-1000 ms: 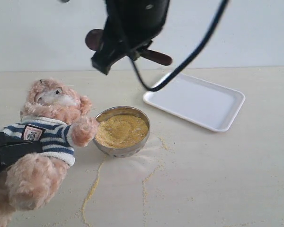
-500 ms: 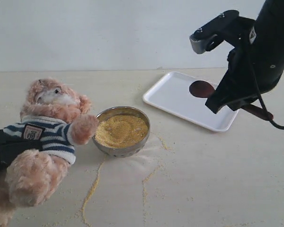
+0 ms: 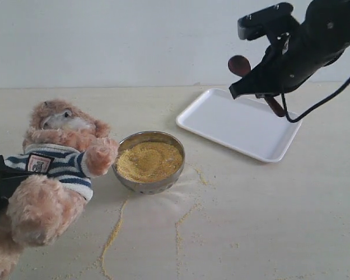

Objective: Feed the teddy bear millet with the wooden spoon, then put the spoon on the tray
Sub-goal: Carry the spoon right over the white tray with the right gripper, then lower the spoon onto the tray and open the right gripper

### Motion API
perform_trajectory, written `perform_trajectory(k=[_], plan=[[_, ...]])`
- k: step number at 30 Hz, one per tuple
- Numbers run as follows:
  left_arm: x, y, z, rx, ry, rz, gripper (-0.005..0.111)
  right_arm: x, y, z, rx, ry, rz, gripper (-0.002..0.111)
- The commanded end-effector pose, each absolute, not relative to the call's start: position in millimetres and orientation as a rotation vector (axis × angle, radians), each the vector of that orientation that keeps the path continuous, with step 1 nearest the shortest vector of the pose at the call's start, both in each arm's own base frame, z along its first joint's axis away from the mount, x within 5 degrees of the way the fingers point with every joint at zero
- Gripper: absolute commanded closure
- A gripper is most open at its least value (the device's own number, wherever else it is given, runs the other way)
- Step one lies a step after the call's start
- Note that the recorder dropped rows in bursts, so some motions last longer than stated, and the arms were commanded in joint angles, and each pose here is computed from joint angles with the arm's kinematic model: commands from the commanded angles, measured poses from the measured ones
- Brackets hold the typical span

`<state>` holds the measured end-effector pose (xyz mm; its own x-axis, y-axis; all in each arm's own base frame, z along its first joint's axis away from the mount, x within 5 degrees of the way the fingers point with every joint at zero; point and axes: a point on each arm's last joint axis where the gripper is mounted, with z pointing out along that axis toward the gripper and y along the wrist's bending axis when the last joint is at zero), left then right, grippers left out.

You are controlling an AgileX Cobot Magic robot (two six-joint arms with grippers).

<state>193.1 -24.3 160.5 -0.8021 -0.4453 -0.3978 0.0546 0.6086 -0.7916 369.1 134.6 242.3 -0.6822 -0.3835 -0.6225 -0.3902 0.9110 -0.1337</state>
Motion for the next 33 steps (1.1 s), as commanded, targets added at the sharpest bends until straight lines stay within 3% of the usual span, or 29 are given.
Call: perform_trajectory(k=[1,13,24,30,31,33], plan=[[194.7,-25.6,163.3,-0.321,2.237,-1.164,0.102,397.7,134.9,214.5,-0.537,2.432,-0.013,0.109],[194.2,-27.4,165.4,-0.344,2.223,-1.217,0.102,447.5,130.6,164.3,-0.399,2.465,0.009,0.109],[193.1,-30.5,169.4,-0.33,2.194,-1.287,0.102,453.9,131.7,111.6,-0.415,2.52,0.01,0.108],[193.0,-30.9,169.9,-0.327,2.19,-1.294,0.102,455.2,132.5,107.2,-0.412,2.511,0.017,0.108],[193.0,-30.9,169.9,-0.327,2.19,-1.294,0.102,455.2,132.4,107.2,-0.411,2.512,0.017,0.107],[193.0,-30.9,169.9,-0.327,2.19,-1.294,0.102,454.9,132.3,107.0,-0.407,2.516,0.017,0.095]])
